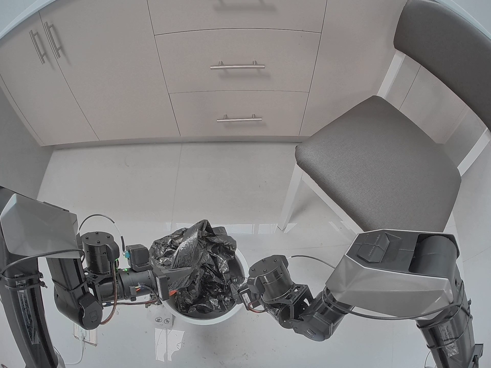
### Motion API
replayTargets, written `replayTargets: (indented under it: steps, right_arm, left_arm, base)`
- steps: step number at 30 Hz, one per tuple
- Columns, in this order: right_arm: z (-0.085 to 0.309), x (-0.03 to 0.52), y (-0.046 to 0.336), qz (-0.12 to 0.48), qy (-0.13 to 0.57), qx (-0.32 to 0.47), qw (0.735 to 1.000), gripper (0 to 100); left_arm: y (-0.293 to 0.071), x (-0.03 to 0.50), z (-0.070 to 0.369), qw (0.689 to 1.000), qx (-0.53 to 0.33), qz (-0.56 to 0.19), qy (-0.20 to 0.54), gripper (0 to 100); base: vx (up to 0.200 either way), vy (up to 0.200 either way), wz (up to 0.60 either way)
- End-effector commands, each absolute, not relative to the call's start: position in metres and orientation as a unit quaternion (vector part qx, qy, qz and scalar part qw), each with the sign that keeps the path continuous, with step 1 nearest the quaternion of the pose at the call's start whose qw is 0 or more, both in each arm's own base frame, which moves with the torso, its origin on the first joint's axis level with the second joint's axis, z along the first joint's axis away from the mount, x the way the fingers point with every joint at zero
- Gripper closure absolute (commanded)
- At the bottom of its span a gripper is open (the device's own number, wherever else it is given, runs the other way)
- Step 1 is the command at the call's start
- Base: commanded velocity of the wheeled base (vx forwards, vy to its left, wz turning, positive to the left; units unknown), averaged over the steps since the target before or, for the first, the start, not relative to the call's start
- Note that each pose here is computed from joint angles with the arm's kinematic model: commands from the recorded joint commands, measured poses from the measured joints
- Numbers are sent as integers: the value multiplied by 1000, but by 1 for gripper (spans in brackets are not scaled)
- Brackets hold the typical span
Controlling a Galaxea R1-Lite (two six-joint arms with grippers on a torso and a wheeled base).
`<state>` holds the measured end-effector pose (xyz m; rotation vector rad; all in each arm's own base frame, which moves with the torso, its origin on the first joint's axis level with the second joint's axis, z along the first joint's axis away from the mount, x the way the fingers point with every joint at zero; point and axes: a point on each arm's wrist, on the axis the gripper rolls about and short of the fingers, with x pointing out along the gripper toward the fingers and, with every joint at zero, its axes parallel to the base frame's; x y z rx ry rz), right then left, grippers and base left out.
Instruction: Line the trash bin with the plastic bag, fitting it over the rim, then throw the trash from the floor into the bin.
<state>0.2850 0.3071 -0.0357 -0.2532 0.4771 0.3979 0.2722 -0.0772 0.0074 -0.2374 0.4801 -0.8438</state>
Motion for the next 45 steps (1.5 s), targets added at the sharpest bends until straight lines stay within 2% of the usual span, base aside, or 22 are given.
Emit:
replayTargets:
  steps: [1,8,16,30,33,37,45]
  right_arm:
    - [-47,290,306,190,241,-128,943,0]
    - [-66,298,305,182,251,-132,941,0]
    - [-67,298,304,182,252,-132,941,0]
    - [5,292,299,190,190,-85,959,0]
    - [23,292,300,190,163,-68,966,0]
    - [36,292,299,189,145,-53,970,0]
    - [47,295,300,169,118,-39,978,0]
  left_arm:
    - [-77,273,6,877,-114,-404,231,100]
    - [-77,273,6,877,-114,-404,232,100]
    - [-81,272,1,878,-111,-400,241,100]
    - [-101,259,-14,872,-93,-393,275,100]
    - [-107,255,-26,877,-60,-382,286,100]
    - [-108,244,-32,871,-18,-392,295,100]
    - [-119,232,-35,856,-6,-415,308,100]
  base:
    - [0,0,0]
    - [0,0,0]
    - [0,0,0]
    - [0,0,0]
    - [0,0,0]
    - [0,0,0]
    - [0,0,0]
